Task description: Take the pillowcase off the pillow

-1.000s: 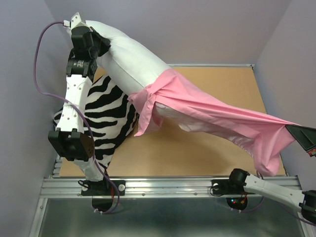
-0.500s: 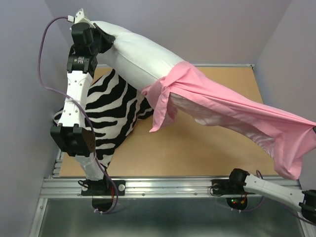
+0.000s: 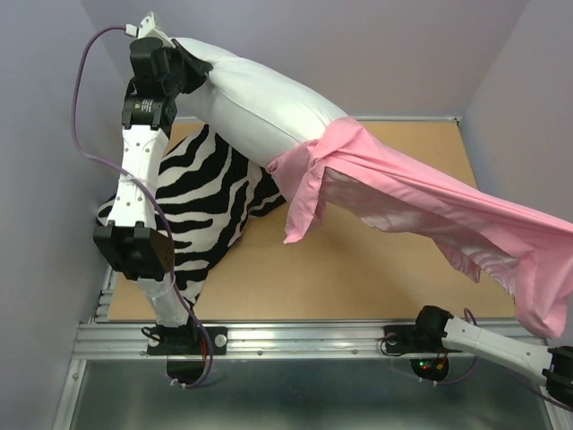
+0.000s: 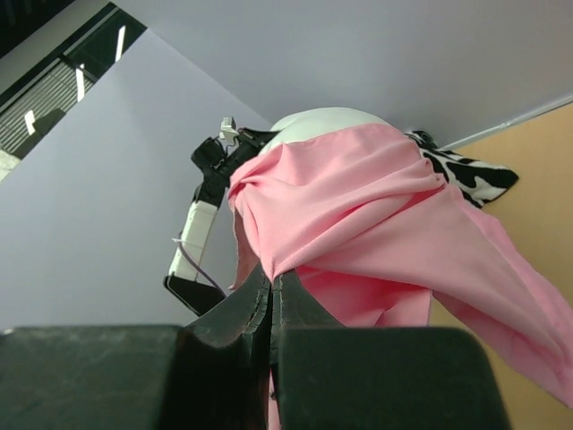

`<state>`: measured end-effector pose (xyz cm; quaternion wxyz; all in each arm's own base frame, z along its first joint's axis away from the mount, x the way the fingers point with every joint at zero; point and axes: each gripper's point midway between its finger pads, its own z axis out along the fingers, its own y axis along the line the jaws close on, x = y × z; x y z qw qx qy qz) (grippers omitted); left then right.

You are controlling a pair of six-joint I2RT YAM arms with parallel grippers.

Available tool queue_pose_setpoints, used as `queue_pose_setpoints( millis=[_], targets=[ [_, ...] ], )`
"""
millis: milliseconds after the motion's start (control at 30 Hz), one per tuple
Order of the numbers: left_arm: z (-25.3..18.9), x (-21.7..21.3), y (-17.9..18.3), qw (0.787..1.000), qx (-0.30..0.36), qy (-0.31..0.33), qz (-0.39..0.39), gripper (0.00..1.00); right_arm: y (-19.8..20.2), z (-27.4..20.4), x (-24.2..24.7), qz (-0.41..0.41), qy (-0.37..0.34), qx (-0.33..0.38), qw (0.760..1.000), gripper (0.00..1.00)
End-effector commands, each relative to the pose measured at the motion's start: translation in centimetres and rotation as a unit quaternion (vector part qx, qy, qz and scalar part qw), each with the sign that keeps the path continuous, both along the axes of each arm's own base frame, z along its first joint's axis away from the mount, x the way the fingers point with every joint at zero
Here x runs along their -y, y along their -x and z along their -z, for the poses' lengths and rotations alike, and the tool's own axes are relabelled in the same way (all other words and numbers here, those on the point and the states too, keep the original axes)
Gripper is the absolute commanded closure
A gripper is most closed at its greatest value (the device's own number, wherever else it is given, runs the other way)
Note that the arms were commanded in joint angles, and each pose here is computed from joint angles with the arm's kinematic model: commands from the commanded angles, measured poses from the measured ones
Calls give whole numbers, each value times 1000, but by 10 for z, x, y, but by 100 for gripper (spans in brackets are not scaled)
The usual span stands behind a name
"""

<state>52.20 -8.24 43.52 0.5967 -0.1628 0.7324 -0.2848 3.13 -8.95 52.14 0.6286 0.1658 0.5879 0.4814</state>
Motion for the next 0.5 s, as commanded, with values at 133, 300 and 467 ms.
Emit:
queue_pose_setpoints(
  millis=[133,300,467],
  targets=[
    [-107,-43,1,982,179,-11,-51,100,22,-20,46,20,-94,45,994,99],
    [-108,-39,2,982,183,-20,-38,100,25,-23,48,17,-95,51,994,99],
    [-110,-37,2,982,186,-23,-31,100,25,-23,49,17,-98,52,994,99]
  ],
)
